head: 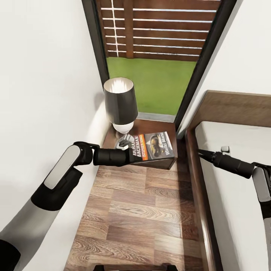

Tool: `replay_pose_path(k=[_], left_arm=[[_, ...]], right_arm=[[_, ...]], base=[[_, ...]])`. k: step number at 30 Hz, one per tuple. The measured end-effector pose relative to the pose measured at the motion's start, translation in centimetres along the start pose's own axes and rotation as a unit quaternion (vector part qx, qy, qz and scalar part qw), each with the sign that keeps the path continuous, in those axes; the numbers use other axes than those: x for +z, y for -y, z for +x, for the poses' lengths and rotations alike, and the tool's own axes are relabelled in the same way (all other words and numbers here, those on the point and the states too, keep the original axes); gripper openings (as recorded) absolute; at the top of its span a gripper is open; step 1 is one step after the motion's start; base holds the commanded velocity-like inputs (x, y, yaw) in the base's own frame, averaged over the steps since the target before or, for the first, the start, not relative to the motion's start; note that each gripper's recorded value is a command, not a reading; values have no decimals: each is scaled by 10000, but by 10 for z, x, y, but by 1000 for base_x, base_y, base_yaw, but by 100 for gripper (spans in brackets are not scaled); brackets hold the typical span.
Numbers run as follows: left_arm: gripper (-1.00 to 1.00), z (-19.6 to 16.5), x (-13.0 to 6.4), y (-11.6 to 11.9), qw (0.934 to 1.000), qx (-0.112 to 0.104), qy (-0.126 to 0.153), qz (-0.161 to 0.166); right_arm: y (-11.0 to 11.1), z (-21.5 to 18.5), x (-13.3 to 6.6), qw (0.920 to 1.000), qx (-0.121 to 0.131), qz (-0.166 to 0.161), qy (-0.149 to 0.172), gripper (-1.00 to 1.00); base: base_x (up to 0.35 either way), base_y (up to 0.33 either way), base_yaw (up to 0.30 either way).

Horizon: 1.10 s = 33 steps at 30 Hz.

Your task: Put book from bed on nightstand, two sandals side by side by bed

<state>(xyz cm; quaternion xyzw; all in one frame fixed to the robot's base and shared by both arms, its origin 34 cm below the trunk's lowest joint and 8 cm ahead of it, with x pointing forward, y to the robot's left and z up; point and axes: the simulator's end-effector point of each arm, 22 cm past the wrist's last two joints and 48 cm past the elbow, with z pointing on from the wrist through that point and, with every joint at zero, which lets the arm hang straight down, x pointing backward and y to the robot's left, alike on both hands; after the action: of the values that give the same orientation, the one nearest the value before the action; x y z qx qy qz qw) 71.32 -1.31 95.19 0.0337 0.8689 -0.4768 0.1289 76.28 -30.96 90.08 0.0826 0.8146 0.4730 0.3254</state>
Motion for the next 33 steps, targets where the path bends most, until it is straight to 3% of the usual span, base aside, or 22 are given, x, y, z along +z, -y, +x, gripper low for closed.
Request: replay_pose_path(k=[20, 33], left_arm=[[-100, 15, 3, -8, 9998, -151, -84, 52], [-100, 19, 6, -9, 9998, -159, -145, 52]], right_arm=[[-10, 25, 4, 9991, 132, -399, -72, 100], [-57, 54, 17, 9890, 84, -1370, -554, 100]], base=[[0, 0, 0], [0, 0, 0]])
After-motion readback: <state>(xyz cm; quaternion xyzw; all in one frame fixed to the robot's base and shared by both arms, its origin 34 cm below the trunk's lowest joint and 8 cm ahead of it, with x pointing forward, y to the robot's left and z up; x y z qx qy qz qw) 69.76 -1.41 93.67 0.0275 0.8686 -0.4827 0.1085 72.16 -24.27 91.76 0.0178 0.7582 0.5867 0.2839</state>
